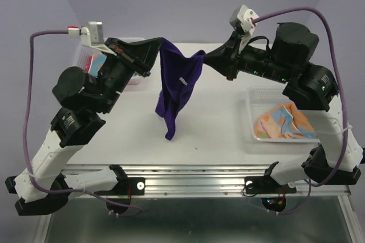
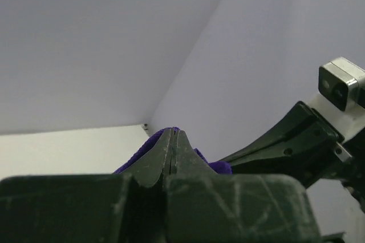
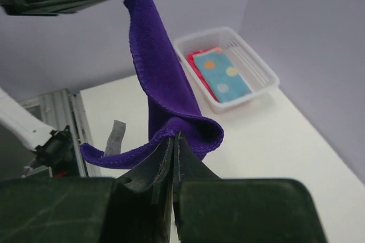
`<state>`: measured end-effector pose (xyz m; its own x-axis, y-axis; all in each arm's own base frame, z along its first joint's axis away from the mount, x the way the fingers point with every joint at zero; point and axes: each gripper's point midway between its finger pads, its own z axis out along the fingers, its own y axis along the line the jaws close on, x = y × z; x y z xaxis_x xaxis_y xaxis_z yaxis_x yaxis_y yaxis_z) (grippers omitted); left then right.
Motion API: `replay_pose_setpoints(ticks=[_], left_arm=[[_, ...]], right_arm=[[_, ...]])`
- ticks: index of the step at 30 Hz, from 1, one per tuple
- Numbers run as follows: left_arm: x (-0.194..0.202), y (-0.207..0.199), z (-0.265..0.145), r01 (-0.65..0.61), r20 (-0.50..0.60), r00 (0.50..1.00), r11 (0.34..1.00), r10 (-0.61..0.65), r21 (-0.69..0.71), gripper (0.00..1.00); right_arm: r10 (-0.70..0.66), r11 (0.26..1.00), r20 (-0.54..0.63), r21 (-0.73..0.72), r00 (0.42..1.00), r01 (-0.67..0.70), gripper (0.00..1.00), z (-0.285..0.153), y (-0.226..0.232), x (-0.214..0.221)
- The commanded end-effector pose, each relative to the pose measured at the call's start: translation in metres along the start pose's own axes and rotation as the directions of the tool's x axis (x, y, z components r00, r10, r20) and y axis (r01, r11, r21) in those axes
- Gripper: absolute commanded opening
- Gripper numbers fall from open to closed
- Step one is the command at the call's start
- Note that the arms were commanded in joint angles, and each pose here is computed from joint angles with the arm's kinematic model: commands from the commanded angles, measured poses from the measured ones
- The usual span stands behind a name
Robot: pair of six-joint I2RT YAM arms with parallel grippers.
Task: Fold and stack the towels
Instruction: Flatten out the crumpled towel
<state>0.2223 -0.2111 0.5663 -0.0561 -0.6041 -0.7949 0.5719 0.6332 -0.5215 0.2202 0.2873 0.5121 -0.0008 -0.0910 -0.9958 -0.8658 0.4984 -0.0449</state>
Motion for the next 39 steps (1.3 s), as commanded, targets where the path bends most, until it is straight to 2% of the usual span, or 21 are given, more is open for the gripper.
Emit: replay_pose_setpoints(ticks=[1,3,6,9,12,14,15,17,18,21,23,24,25,27,29,30,31,33,36,38,39], left_arm=[[-0.061,-0.054,-0.044,0.002,0.080,0.997,0.964,-0.024,0.267,0.00],[-0.067,-0.066,-0.055,0.010,0.072,0.997,0.944,-0.036,0.329,0.00],[-0.068,-0.082,-0.066,0.028,0.040,0.998,0.910,-0.049,0.414,0.00],[-0.066,-0.085,-0.067,0.040,0.028,0.998,0.903,-0.058,0.427,0.00],[-0.058,-0.063,-0.056,0.040,0.048,0.997,0.944,-0.059,0.328,0.00],[-0.039,-0.042,-0.047,0.038,0.038,0.998,0.969,-0.049,0.246,0.00],[-0.040,-0.025,-0.046,0.041,0.071,0.996,0.985,-0.053,0.165,0.00],[-0.011,0.008,-0.037,0.037,0.058,0.998,0.999,-0.039,0.037,0.00],[-0.010,0.029,-0.035,0.046,0.098,0.994,0.997,-0.040,-0.064,0.00],[0.032,0.082,-0.022,0.024,0.084,0.996,0.964,-0.002,-0.264,0.00],[0.051,0.127,-0.009,0.003,0.064,0.998,0.931,0.022,-0.365,0.00],[0.075,0.136,0.008,-0.007,-0.012,1.000,0.947,0.004,-0.321,0.00],[0.087,0.151,0.016,-0.002,-0.042,0.999,0.947,-0.012,-0.320,0.00],[0.125,0.206,0.031,-0.006,-0.103,0.994,0.924,-0.036,-0.384,0.00],[0.165,0.244,0.031,-0.024,-0.172,0.983,0.899,-0.058,-0.438,0.00],[0.177,0.252,0.036,-0.017,-0.180,0.981,0.904,-0.066,-0.428,0.00],[0.214,0.274,0.032,-0.025,-0.258,0.961,0.898,-0.100,-0.440,0.00],[0.240,0.291,0.031,-0.015,-0.295,0.946,0.891,-0.134,-0.453,0.00],[0.295,0.336,0.017,-0.052,-0.385,0.903,0.844,-0.188,-0.534,0.00],[0.307,0.350,0.011,-0.067,-0.406,0.891,0.826,-0.204,-0.560,0.00],[0.314,0.350,0.011,-0.061,-0.426,0.878,0.833,-0.217,-0.550,0.00]], right_arm=[[-0.098,0.942,0.172,-0.302,0.980,0.147,0.03,-0.044,0.060,-0.057],[-0.087,0.900,0.227,-0.400,0.970,0.174,0.03,-0.059,0.080,-0.069],[-0.061,0.861,0.272,-0.472,0.960,0.189,0.03,-0.073,0.097,-0.078],[-0.043,0.874,0.269,-0.457,0.962,0.167,0.03,-0.070,0.094,-0.079],[-0.048,0.908,0.224,-0.397,0.973,0.136,0.03,-0.052,0.080,-0.063],[-0.054,0.936,0.198,-0.332,0.979,0.119,0.03,-0.039,0.066,-0.052],[-0.048,0.968,0.149,-0.235,0.988,0.083,0.03,-0.023,0.045,-0.037],[-0.058,0.988,0.089,-0.138,0.994,0.070,0.03,-0.005,0.024,-0.017],[-0.074,0.996,0.052,-0.038,0.996,0.076,0.03,0.006,0.004,-0.006],[-0.084,0.990,-0.101,0.101,0.991,0.094,0.02,0.046,-0.036,0.047],[-0.070,0.989,-0.174,0.115,0.982,0.091,0.01,0.073,-0.056,0.079],[-0.066,0.990,-0.195,0.106,0.979,0.088,0.01,0.078,-0.073,0.092],[-0.055,0.992,-0.222,0.100,0.974,0.079,0.01,0.086,-0.083,0.108],[-0.066,0.996,-0.303,0.029,0.951,0.079,0.02,0.105,-0.103,0.157],[-0.094,0.995,-0.355,-0.019,0.930,0.094,0.04,0.116,-0.111,0.195],[-0.134,0.991,-0.420,-0.069,0.898,0.116,0.05,0.126,-0.115,0.236],[-0.146,0.989,-0.438,-0.085,0.887,0.121,0.06,0.132,-0.116,0.254],[-0.145,0.988,-0.519,-0.121,0.842,0.095,0.09,0.140,-0.118,0.311],[-0.112,0.991,-0.583,-0.121,0.805,0.050,0.18,0.149,-0.121,0.364],[-0.081,0.996,-0.592,-0.075,0.802,0.045,0.34,0.157,-0.128,0.378],[-0.040,0.999,-0.601,-0.033,0.798,0.025,0.46,0.159,-0.131,0.384]])
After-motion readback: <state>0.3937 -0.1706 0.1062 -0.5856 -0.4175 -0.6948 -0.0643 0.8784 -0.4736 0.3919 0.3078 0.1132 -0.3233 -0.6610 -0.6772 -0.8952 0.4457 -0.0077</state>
